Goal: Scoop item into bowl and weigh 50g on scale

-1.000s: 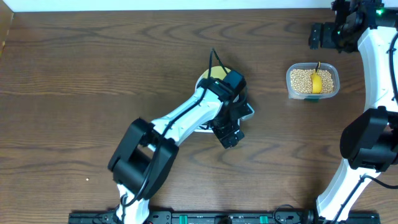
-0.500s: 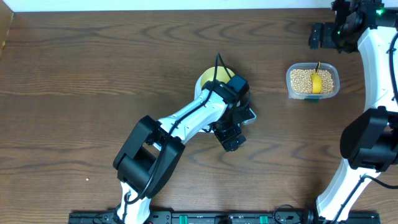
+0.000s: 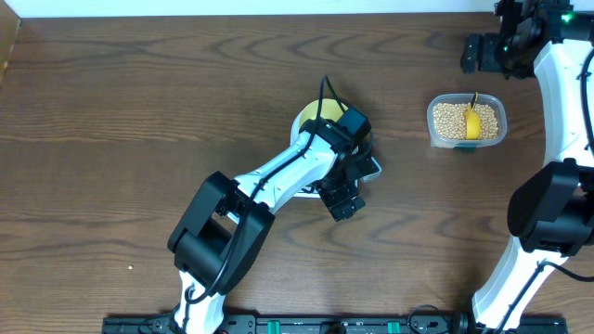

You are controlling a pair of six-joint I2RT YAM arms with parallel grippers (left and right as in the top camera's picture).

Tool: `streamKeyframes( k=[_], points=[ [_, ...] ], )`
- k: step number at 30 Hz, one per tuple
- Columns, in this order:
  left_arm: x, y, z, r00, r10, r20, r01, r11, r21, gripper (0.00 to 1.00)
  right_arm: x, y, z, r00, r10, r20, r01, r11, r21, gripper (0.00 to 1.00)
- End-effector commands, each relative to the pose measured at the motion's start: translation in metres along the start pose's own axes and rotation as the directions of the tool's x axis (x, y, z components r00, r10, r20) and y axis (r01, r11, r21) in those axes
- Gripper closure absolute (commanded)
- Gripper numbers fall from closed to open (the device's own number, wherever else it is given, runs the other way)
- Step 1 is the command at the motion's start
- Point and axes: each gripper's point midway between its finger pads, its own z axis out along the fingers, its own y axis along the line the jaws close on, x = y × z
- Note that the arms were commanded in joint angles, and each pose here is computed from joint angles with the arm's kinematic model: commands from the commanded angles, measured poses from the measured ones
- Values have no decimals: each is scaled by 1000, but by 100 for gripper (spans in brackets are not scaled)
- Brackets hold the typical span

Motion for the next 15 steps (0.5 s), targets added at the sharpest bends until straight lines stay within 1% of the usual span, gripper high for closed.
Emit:
streamKeyframes(
  k=[1, 4, 10, 15],
  points=[
    [5, 4, 14, 998, 44, -38, -43, 999, 14, 2, -3, 1, -1, 1000, -4, 8, 5, 1000, -5, 1],
    [5, 1, 14, 998, 54, -42, -54, 998, 17, 2, -3, 1, -1, 1000, -4, 8, 5, 1000, -5, 1],
    [5, -6, 15, 991, 121, -49, -120, 992, 25, 2, -3, 1, -1, 1000, -4, 8, 5, 1000, -5, 1],
    [6, -5, 17, 992, 116, -54, -115, 993, 27, 2, -3, 1, -1, 1000, -4, 8, 5, 1000, -5, 1]
  ],
)
